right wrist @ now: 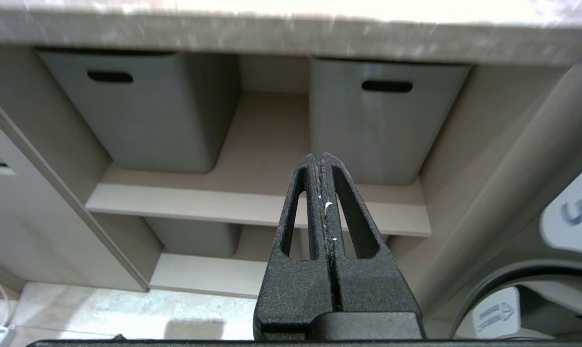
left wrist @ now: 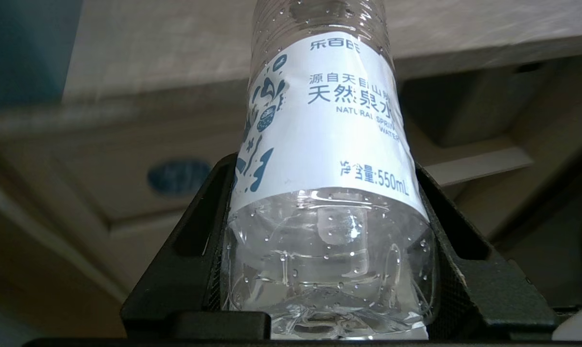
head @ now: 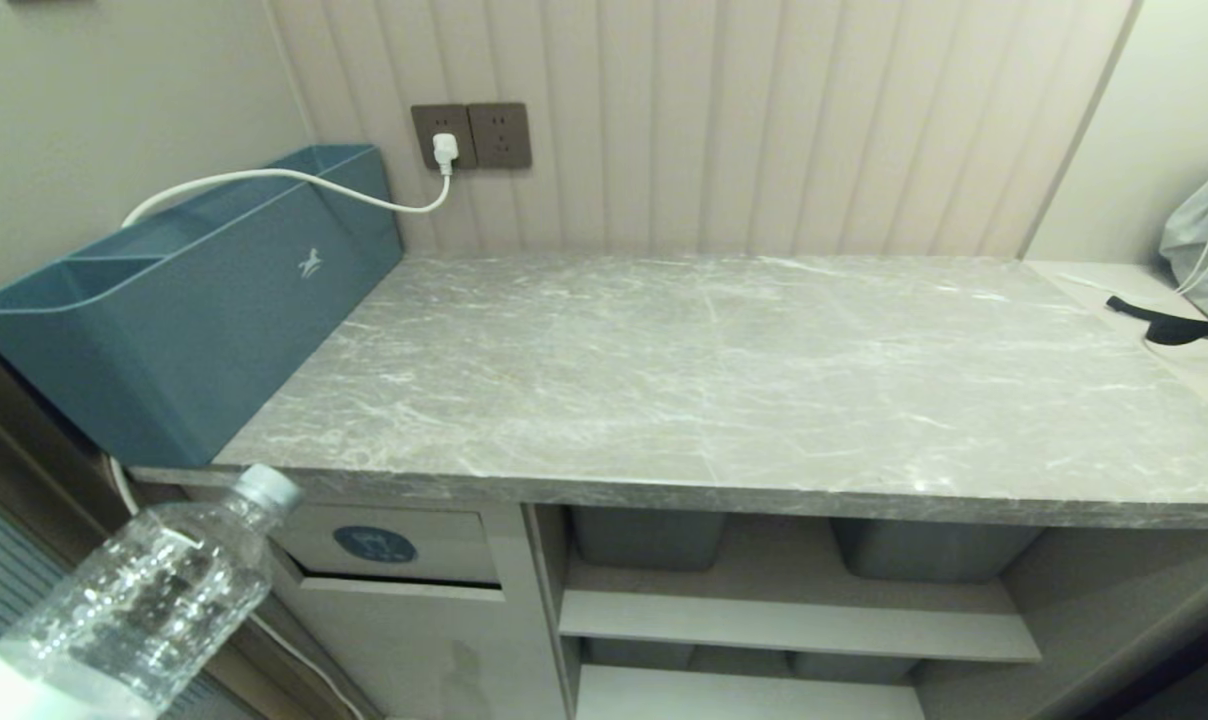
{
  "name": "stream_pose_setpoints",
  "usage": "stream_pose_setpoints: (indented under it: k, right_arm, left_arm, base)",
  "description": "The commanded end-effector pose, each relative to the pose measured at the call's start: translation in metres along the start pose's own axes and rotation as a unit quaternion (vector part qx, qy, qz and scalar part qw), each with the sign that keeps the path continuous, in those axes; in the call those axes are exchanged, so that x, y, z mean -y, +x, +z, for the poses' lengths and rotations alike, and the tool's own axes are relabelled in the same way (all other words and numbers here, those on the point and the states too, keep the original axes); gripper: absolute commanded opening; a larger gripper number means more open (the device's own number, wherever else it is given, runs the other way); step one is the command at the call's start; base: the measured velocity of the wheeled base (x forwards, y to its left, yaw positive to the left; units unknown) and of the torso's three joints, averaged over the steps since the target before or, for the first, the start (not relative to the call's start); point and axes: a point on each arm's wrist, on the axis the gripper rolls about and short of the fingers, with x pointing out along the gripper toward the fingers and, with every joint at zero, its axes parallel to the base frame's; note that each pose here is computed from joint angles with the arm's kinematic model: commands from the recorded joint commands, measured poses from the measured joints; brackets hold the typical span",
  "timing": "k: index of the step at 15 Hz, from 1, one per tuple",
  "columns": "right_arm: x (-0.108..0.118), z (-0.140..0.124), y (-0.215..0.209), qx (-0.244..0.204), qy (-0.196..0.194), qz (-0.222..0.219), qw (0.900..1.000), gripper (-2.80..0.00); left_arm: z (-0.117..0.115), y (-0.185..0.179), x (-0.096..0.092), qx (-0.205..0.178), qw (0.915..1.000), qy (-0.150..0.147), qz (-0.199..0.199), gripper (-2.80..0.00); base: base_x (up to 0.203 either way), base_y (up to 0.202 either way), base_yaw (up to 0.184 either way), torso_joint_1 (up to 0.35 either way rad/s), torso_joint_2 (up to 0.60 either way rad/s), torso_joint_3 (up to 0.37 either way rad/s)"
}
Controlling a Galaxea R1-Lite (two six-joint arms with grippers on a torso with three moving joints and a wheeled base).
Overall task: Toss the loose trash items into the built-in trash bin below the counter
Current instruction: Put the garbage in the trash can
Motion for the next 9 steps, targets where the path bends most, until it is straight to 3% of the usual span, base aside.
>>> stream_pose_setpoints:
  k: [1, 4, 5, 7, 9]
  right_arm:
    - [0.000, 0.000, 0.000, 0.001, 0.000, 0.000, 1.000, -2.80]
    - [0.000, 0.000, 0.000, 0.001, 0.001, 0.000, 1.000, -2.80]
    - [0.000, 0.000, 0.000, 0.000, 0.001, 0.000, 1.000, -2.80]
    - [0.000, 0.000, 0.000, 0.001, 0.002, 0.000, 1.000, -2.80]
    - [0.000, 0.000, 0.000, 0.000, 0.002, 0.000, 1.000, -2.80]
  left_arm:
    - [-0.015, -0.007, -0.001, -0.010, 0.9984, -0.040, 0.038, -2.80]
    - [-0.034, -0.004, -0.002, -0.038, 0.9876, -0.133, 0.075, -2.80]
    - [-0.040, -0.003, -0.003, -0.046, 0.9800, -0.176, 0.082, -2.80]
    - [-0.057, -0.002, -0.004, -0.067, 0.9571, -0.258, 0.114, -2.80]
    - [-0.068, -0.002, -0.004, -0.092, 0.9221, -0.347, 0.145, -2.80]
  base:
    - [0.000, 0.000, 0.000, -0.225, 0.54, 0.295]
    - [0.000, 0.000, 0.000, -0.232, 0.53, 0.290]
    - [0.000, 0.000, 0.000, -0.222, 0.52, 0.293]
    - [0.000, 0.000, 0.000, -0.160, 0.36, 0.203]
    - [0.000, 0.000, 0.000, -0.051, 0.12, 0.065]
